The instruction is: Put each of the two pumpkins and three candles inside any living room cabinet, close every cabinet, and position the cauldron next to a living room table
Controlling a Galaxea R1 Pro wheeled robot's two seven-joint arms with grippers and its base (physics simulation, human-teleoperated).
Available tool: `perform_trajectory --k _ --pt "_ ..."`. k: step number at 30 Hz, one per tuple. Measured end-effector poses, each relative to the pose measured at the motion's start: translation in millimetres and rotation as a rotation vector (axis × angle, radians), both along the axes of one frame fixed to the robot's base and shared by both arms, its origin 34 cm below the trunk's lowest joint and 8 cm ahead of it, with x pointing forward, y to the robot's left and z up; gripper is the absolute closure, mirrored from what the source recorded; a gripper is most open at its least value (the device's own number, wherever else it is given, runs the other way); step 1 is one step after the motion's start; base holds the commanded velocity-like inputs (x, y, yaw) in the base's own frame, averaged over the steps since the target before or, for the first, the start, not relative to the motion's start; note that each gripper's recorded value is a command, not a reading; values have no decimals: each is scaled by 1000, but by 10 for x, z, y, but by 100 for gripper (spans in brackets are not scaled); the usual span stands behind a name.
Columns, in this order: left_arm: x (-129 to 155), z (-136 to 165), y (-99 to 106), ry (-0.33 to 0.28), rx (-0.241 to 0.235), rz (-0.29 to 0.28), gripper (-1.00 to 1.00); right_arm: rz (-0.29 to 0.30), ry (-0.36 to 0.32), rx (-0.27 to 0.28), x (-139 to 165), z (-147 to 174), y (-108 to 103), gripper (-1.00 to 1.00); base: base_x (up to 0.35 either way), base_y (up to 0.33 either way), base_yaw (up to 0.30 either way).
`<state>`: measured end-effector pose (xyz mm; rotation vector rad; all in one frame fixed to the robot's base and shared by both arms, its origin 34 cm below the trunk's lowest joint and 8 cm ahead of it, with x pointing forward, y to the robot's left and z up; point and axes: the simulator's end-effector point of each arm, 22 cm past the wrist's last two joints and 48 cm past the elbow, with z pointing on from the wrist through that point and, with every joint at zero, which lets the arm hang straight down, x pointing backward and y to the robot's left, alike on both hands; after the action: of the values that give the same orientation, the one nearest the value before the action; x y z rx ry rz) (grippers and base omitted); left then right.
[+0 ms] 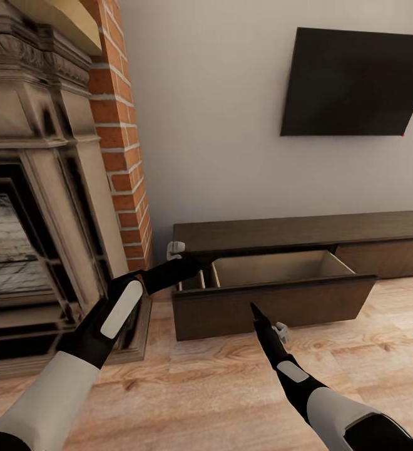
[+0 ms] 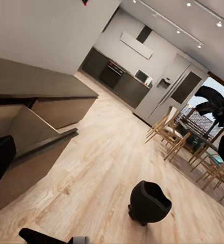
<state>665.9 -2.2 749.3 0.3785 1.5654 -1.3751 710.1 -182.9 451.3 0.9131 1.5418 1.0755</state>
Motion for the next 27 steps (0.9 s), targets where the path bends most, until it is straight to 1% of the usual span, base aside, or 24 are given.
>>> perform_trajectory --k 8,12,13,18,21,22,27 --pt "-49 131 44 -20 12 10 -100 -1 -32 0 14 213 -2 -100 0 0 0" --pt "-20 100 145 -13 33 31 -100 -1 -49 0 18 320 -3 -100 0 0 0" --pt "5 53 192 -3 42 41 -100 -2 -53 0 20 347 -4 -100 0 0 0" --pt "38 5 291 13 62 66 -100 -2 -73 1 23 481 -6 -100 0 0 0" --pt "80 -79 351 35 83 90 -100 -2 -85 1 23 562 -6 -100 0 0 0" --pt "103 -134 378 45 97 101 -100 -2 -89 1 23 588 -5 -100 0 0 0" --pt "119 -194 430 41 151 128 -100 -2 -110 1 21 723 -4 -100 0 0 0"
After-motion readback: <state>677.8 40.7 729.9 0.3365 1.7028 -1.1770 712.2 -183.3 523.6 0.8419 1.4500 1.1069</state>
